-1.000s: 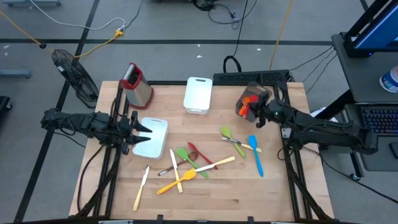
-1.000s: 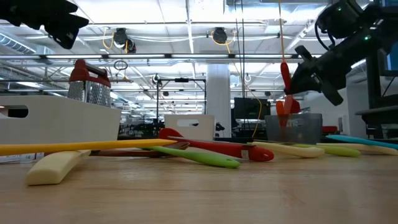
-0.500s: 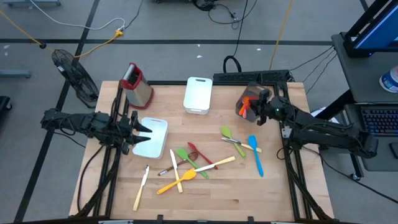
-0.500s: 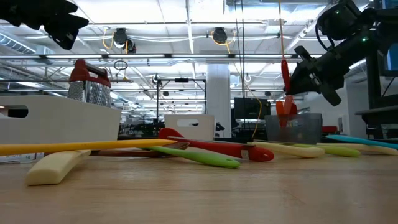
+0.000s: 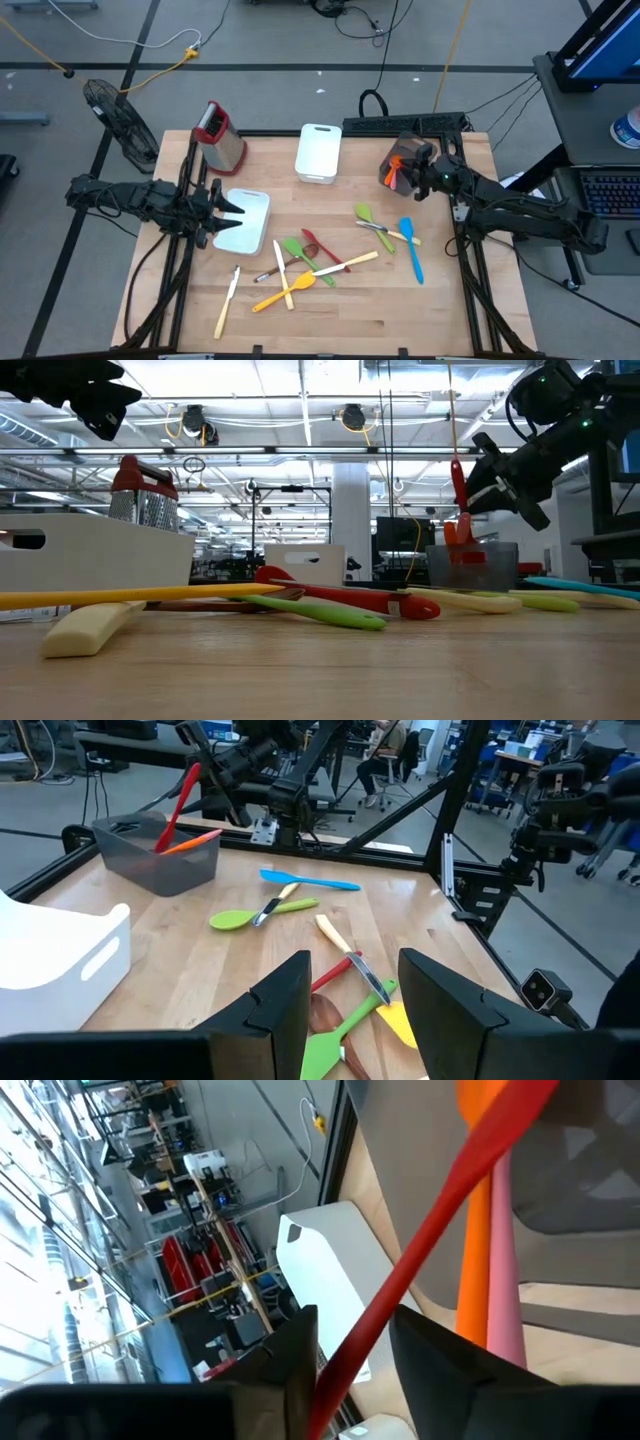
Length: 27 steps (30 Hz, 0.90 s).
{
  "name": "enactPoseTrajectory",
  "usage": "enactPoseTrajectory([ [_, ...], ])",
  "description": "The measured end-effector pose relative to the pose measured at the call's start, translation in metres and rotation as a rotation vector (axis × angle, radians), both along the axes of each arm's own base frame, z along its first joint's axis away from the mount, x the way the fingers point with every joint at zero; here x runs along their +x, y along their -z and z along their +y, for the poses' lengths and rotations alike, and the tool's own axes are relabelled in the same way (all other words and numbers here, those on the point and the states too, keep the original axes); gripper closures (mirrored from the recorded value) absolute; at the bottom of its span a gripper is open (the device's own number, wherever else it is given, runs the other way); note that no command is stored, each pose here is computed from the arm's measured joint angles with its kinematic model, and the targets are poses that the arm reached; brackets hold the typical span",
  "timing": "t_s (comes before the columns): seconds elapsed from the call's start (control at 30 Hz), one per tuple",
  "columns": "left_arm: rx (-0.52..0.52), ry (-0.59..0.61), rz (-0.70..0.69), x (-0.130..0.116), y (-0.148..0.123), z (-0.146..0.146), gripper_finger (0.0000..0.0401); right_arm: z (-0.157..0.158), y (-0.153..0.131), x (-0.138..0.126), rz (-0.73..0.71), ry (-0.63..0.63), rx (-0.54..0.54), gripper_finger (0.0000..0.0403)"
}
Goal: Pick & Place Kitchen Items
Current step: Put the red spatula into the black bin
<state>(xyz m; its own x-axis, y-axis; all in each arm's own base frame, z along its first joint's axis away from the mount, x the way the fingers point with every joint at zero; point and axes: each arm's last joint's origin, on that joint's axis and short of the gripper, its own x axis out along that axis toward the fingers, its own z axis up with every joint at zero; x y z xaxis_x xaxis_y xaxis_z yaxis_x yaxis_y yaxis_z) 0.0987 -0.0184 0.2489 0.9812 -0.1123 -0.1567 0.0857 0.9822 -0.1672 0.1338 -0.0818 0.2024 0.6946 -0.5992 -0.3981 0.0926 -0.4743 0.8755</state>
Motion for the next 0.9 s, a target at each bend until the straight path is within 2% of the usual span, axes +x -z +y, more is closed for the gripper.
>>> enactPoseTrajectory([
  [0.27, -0.001, 0.0, 0.0, 0.0, 0.0, 0.0, 0.0244, 0.0, 0.0001, 0.0, 0.042, -0.027, -0.048, 0.0269],
  [0.5, -0.001, 0.001, 0.001, 0.0, 0.0001, 0.0, 0.0244, 0.0, 0.0001, 0.0, 0.154, -0.102, -0.176, 0.0274],
  [0.9, -0.001, 0.002, 0.002, 0.0, 0.0002, 0.0, 0.0244, -0.0004, 0.001, 0.0005, 0.198, -0.127, -0.218, 0.0208],
])
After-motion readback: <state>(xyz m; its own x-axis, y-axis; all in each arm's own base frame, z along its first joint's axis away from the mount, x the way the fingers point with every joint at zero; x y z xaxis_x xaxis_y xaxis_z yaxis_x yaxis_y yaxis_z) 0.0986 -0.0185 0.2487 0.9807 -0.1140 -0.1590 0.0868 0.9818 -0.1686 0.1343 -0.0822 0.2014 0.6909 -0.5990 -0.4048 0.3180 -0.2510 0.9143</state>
